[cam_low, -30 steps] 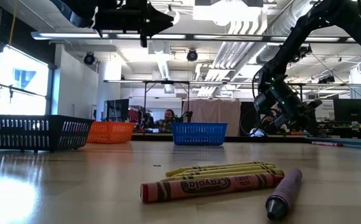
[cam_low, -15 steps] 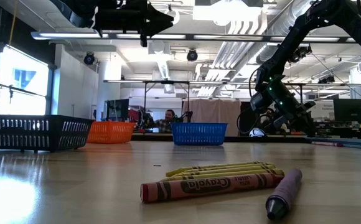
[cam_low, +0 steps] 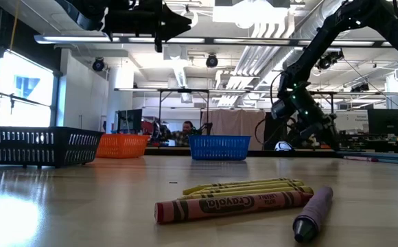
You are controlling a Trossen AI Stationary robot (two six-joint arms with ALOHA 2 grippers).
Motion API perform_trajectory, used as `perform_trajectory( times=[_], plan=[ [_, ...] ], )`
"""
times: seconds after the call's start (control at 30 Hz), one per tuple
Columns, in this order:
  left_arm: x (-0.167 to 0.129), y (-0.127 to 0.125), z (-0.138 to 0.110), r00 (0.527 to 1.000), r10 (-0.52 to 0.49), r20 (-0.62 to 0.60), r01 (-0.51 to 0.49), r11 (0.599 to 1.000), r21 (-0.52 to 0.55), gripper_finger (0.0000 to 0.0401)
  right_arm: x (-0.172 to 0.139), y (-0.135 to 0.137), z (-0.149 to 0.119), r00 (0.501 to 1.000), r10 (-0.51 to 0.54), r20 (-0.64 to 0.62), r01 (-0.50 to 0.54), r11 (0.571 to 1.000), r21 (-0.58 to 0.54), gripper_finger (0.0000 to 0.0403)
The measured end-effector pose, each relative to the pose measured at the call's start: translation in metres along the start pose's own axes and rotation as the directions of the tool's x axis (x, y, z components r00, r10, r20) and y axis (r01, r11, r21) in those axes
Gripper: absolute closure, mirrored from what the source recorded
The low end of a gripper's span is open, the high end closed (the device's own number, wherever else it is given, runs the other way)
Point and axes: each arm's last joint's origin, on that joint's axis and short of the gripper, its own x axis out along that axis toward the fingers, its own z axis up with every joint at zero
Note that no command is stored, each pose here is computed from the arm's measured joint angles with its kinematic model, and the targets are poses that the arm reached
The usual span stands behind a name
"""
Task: Sort crayons
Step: Put the red crayon into the blue bin
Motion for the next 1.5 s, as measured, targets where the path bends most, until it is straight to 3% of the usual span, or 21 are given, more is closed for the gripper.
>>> perform_trajectory(
  times=[0.13,0.23,0.43,0.57,0.9,1.07,1.17,1.5],
  plan=[
    [0.0,0.001,-0.004,0.999,0.009,-0.035,-0.01,1.0,-0.019,0.032,0.01,-0.009,0.003,0.992,0.124,-0.024,-0.123,0.992,0.013,0.0403],
    [0.0,0.002,-0.007,0.997,0.017,-0.07,-0.02,0.999,-0.035,0.032,0.018,-0.009,0.011,0.986,0.154,-0.067,-0.153,0.988,0.023,0.0403],
    [-0.001,0.003,-0.011,0.994,0.026,-0.108,-0.031,0.998,-0.052,0.032,0.034,-0.004,0.029,0.971,0.105,-0.213,-0.101,0.994,0.027,0.0403],
    [-0.001,0.003,-0.011,0.994,0.026,-0.109,-0.032,0.998,-0.053,0.032,0.036,-0.009,0.037,0.96,-0.034,-0.278,0.022,0.999,-0.044,0.0403],
    [-0.001,0.003,-0.012,0.993,0.026,-0.112,-0.034,0.997,-0.064,0.032,0.034,-0.022,0.035,0.942,0.116,-0.314,-0.127,0.992,-0.013,0.0403],
    [-0.001,0.003,-0.012,0.993,0.026,-0.112,-0.038,0.994,-0.099,0.032,0.037,-0.015,0.032,0.929,0.171,-0.328,-0.231,0.96,-0.156,0.0403],
    [-0.001,0.003,-0.012,0.993,0.026,-0.112,-0.039,0.993,-0.108,0.032,0.043,-0.011,0.028,0.927,0.114,-0.358,-0.211,0.946,-0.245,0.0403],
    [-0.001,0.002,-0.011,0.993,0.025,-0.111,-0.037,0.994,-0.107,0.032,0.045,-0.005,0.027,0.925,0.069,-0.373,-0.201,0.923,-0.327,0.0403]
  ],
)
